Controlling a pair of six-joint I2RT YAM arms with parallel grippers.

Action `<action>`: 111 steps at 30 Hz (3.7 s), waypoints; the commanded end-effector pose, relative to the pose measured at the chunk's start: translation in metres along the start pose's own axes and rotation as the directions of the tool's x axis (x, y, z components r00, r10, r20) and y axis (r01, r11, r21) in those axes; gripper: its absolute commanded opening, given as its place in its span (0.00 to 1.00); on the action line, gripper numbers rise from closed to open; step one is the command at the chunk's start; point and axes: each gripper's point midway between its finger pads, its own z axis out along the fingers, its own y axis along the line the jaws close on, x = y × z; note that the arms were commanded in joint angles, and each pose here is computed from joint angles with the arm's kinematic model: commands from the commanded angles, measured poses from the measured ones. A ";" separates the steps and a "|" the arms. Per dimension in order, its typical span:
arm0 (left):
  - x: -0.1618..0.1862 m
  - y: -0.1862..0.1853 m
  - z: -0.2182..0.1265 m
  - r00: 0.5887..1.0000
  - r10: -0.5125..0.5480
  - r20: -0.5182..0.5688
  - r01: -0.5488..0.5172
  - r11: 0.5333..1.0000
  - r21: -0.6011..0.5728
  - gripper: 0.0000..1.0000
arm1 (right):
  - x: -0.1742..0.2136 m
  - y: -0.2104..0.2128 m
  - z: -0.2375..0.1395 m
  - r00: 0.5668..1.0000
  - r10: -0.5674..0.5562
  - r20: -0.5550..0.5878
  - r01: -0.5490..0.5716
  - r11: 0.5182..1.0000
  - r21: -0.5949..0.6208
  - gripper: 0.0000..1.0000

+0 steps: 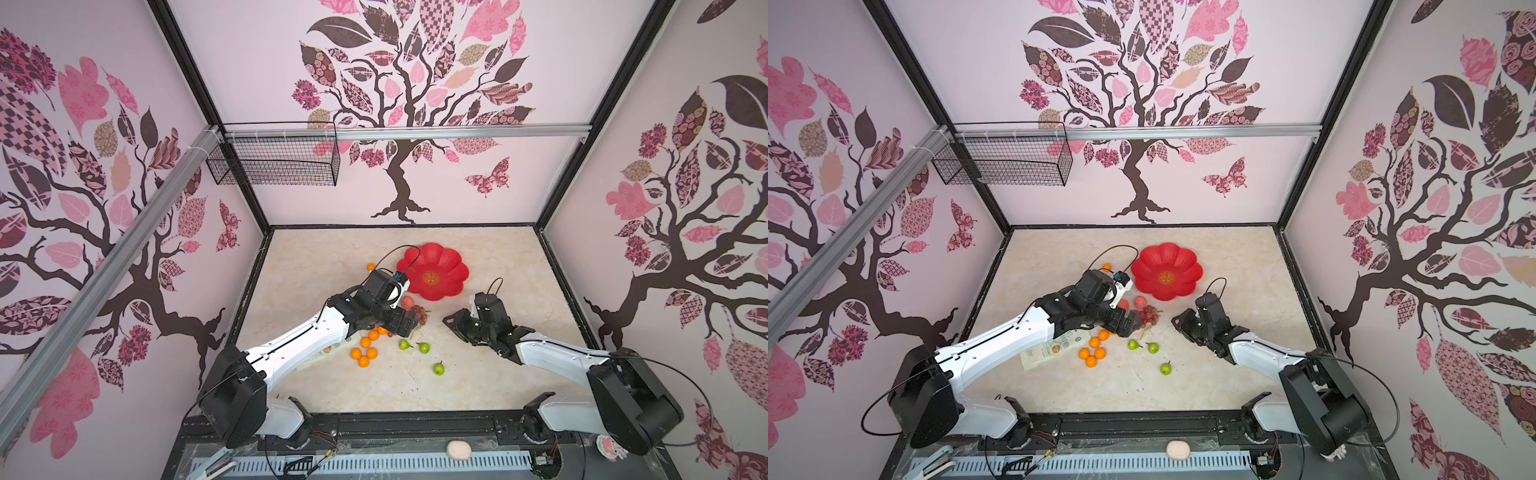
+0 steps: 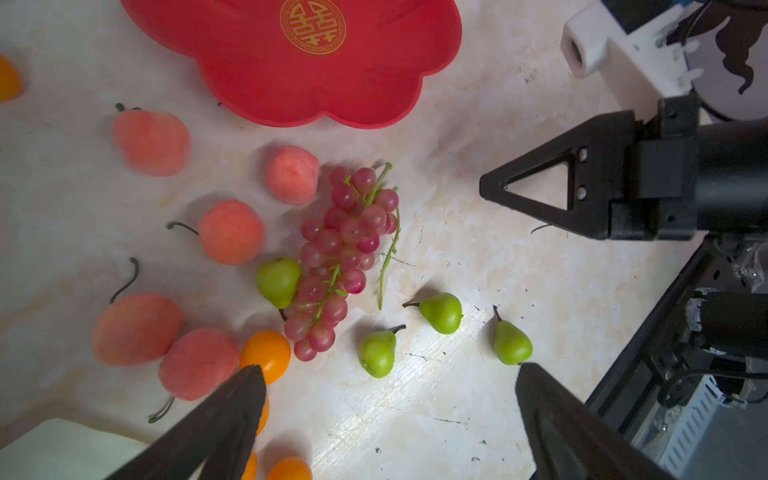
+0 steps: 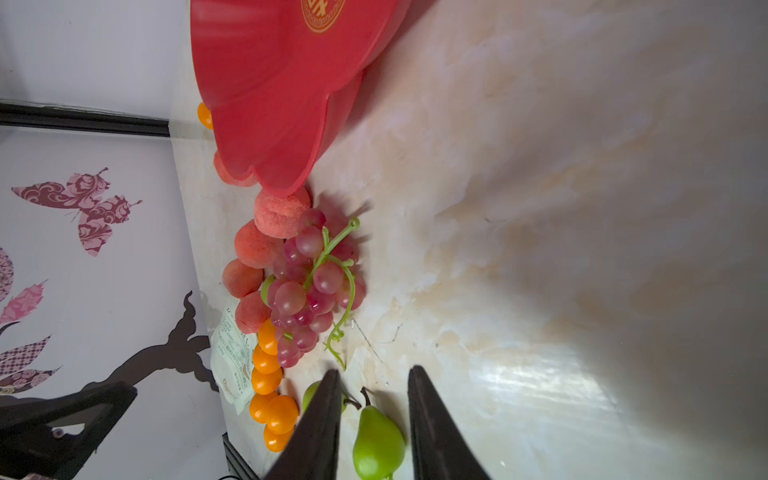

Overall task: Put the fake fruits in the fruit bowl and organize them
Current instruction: 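Lower the right gripper onto the pink grapes stem and close it, then carry the grapes over the bowl with right gripper while left gripper hovers beside it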

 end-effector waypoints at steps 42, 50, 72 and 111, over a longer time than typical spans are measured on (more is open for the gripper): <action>-0.003 0.007 0.009 0.999 0.014 -0.038 -0.014 1.000 0.007 0.98 | -0.029 0.002 0.087 0.962 0.270 0.032 -0.270 0.963 0.017 0.24; -0.003 0.006 0.010 0.999 0.016 -0.041 -0.016 1.000 0.007 0.98 | -0.026 -0.002 0.095 0.960 0.281 0.014 -0.281 0.959 0.030 0.26; -0.003 0.009 0.010 0.999 0.017 -0.043 -0.018 1.000 -0.011 0.98 | -0.029 0.002 0.099 0.963 0.269 0.011 -0.269 0.963 0.035 0.10; -0.058 0.048 -0.042 0.978 -0.035 0.208 0.091 0.959 -0.268 0.98 | -0.075 0.105 -0.050 0.944 -0.210 0.256 0.214 0.977 0.009 0.00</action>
